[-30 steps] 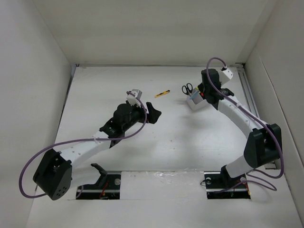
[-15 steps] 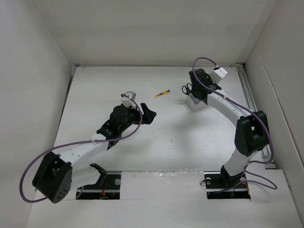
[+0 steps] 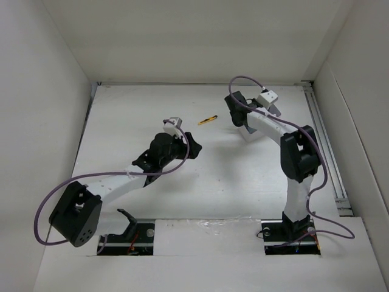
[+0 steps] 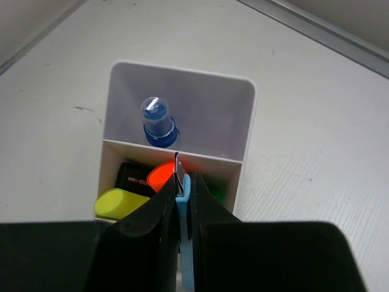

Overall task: Sort the stationery into containers
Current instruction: Place the stationery in the storage box.

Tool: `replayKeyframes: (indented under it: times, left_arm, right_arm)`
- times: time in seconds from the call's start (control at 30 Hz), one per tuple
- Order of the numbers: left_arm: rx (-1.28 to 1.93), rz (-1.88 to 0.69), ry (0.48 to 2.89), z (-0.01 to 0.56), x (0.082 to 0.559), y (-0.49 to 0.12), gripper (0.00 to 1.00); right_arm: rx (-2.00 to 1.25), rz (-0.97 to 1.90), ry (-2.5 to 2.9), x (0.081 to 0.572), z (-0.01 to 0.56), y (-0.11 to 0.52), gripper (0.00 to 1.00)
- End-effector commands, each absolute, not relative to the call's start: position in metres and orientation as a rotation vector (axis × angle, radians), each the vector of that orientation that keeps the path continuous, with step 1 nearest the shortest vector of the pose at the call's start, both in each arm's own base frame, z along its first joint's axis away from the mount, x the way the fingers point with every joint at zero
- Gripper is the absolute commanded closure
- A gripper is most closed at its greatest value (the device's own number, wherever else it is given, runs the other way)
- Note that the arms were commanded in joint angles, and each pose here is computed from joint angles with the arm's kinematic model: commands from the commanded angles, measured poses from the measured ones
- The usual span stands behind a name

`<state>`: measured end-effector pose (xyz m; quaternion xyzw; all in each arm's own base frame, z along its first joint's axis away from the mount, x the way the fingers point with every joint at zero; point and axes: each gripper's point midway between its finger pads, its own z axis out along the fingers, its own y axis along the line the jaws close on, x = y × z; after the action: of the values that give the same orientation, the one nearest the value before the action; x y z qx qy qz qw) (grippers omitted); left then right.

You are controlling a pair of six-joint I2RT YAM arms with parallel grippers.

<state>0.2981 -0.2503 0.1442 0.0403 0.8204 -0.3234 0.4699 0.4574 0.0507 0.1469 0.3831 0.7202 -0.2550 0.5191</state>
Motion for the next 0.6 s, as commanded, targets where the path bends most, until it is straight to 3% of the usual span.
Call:
replayKeyframes:
  times: [0.0, 0.07, 0.1, 0.13, 0.23, 0.37, 0.57]
  left_arm:
    - [0.100, -0.786, 1.948, 0.167, 0.310, -0.256, 0.35]
    - [0.085, -0.767, 1.946, 0.170, 0.316, -0.256, 0.31]
    - [0.079, -0.755, 1.954, 0.167, 0.317, -0.255, 0.30]
    - [0.067, -0.729, 1.968, 0.164, 0.320, -0.253, 0.28]
    - [0.037, -0.680, 1.978, 0.163, 0.330, -0.250, 0.24]
    - [0.025, -0.615, 2.011, 0.155, 0.343, -0.251, 0.24]
    - [0.109, -0.437, 2.035, 0.150, 0.380, -0.256, 0.24]
  right_arm:
    - [0.964, -0.667, 1.625, 0.452, 0.164, 0.041, 0.85]
    - [0.968, -0.651, 1.620, 0.453, 0.167, 0.046, 0.74]
    - [0.968, -0.651, 1.620, 0.453, 0.167, 0.046, 0.57]
    - [0.969, -0.624, 1.633, 0.452, 0.168, 0.052, 0.50]
    - [0.966, -0.546, 1.646, 0.453, 0.180, 0.061, 0.36]
    - [0.952, -0.347, 1.701, 0.453, 0.203, 0.080, 0.28]
    - [0.887, 0.017, 1.770, 0.435, 0.239, 0.114, 0.28]
